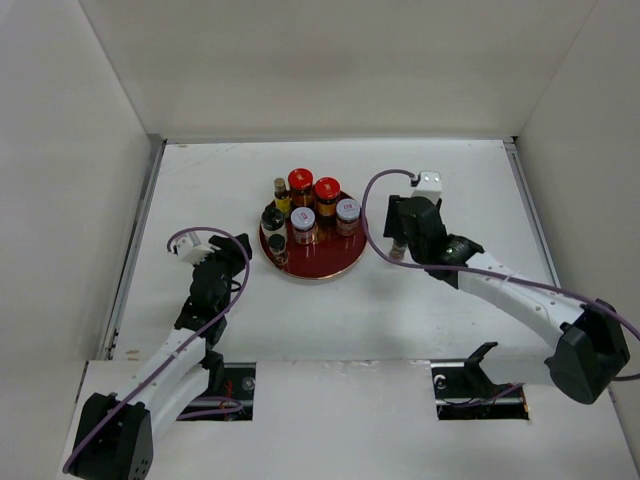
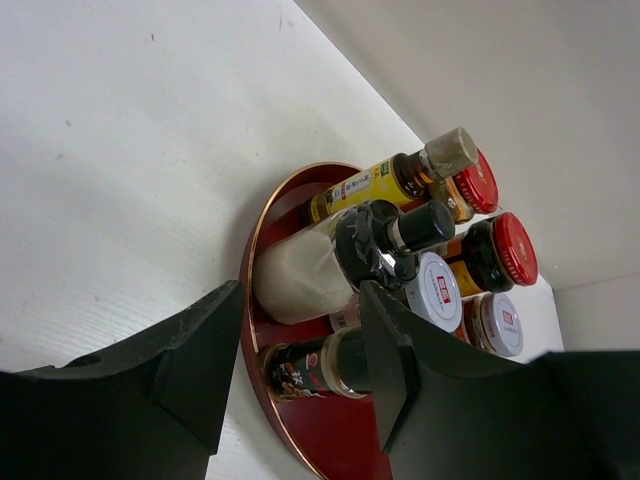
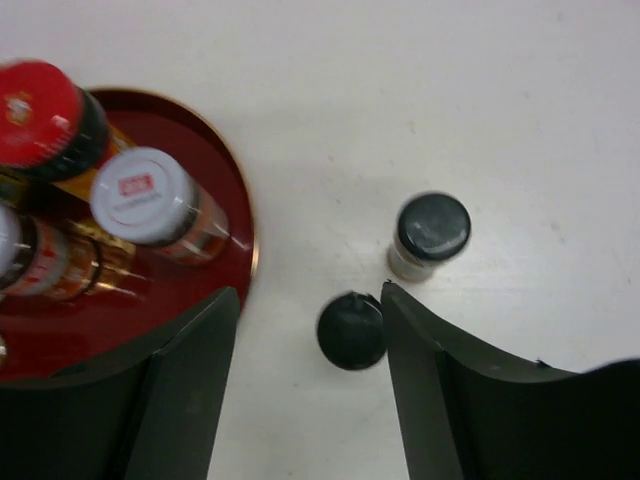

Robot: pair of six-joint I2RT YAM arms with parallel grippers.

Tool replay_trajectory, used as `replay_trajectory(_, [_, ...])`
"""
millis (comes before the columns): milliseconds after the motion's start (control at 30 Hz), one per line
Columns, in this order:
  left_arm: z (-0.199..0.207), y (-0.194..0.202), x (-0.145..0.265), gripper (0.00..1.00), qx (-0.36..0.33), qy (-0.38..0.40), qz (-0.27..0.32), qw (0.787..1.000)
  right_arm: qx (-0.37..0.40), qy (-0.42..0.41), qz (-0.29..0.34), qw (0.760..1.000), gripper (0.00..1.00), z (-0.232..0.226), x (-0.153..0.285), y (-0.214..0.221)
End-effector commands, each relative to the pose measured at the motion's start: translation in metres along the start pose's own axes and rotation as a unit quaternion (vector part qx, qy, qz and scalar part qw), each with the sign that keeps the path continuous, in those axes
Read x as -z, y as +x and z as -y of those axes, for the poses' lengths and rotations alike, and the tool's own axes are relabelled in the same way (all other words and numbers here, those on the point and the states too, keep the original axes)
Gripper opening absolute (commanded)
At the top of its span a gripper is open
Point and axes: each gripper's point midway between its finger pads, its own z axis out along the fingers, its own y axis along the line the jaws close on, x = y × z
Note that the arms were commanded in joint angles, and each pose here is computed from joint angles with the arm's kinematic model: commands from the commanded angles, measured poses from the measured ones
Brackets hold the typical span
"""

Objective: Organize the condiment bottles

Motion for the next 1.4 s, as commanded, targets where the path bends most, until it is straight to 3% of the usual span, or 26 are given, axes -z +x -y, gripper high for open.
replay_trajectory(0, [0.011,-0.009,-0.001,0.48,0.015,0.020,0.016,1.000,0.001,0.048,-0.059,0.997,0.69,0.028,0.001,0.037])
replay_trajectory(100, [0.010,-0.010,-0.001,0.48,0.015,0.017,0.018,1.000,0.000,0.045,-0.069,0.997,0.81,0.027,-0.001,0.046])
replay_trajectory(233, [0.009,-0.007,-0.002,0.48,0.013,0.016,0.012,1.000,0.004,0.033,-0.091,0.995,0.82,0.020,-0.008,0.059])
replay_trajectory(600, [0.009,-0.010,-0.001,0.48,0.014,0.017,0.018,1.000,-0.005,0.025,-0.084,0.996,0.64,0.012,-0.036,0.057])
replay_trajectory(767, [0.010,-0.009,-0.001,0.48,0.016,0.018,0.015,1.000,-0.003,0.040,-0.070,0.997,0.48,0.016,-0.042,0.054])
replay_trajectory(900, [0.009,-0.007,-0.002,0.48,0.014,0.015,0.012,1.000,0.009,0.048,-0.050,0.998,0.44,0.017,-0.034,0.043])
replay_trajectory(1100, [0.007,-0.006,-0.002,0.48,0.014,0.012,0.013,1.000,0.025,-0.024,-0.030,0.999,0.43,-0.030,0.002,0.022])
replay_trajectory(1367, [0.007,-0.008,-0.002,0.48,0.015,0.014,0.017,1.000,0.032,-0.169,-0.020,0.985,0.43,-0.152,0.017,0.013])
